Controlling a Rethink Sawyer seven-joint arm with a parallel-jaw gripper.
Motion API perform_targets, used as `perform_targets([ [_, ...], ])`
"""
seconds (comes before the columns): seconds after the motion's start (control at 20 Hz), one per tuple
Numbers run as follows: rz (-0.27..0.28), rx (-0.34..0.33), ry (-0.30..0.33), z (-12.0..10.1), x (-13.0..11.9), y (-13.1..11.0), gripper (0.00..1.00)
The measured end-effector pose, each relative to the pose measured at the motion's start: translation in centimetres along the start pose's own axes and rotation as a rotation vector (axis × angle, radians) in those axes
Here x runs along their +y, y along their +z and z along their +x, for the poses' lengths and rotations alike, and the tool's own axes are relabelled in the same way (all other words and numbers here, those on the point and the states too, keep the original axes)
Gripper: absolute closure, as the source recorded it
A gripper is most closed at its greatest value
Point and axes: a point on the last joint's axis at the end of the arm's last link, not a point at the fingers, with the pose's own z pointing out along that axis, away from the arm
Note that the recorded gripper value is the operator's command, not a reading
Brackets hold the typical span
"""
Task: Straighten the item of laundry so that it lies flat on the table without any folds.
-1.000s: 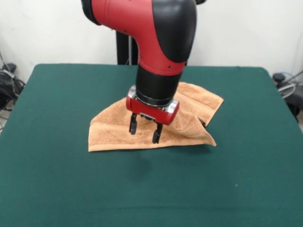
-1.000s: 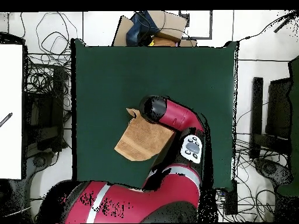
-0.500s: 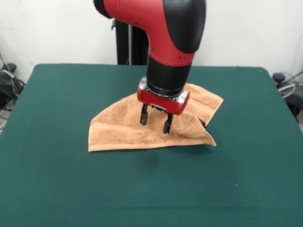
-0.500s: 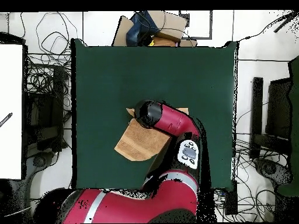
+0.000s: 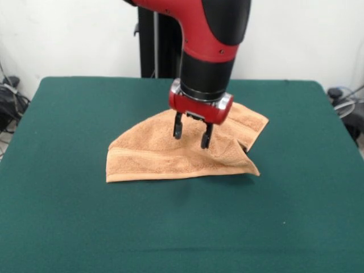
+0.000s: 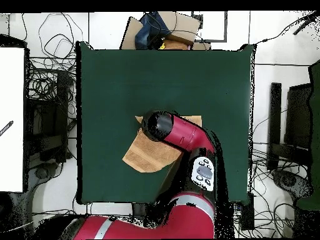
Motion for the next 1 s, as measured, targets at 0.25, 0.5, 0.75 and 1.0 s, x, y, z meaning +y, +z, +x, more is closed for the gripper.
perform_targets([
  [0.25,-0.005,-0.016,0.003,-0.3,0.0,-1.2,0.00],
  [0.5,-0.008,-0.025,-0.011,-0.2,0.9,-1.8,0.00],
  [0.75,-0.009,-0.025,-0.036,0.4,2.3,-1.7,0.00],
  [1.0,-0.006,-0.020,-0.059,1.0,3.6,-1.1,0.00],
])
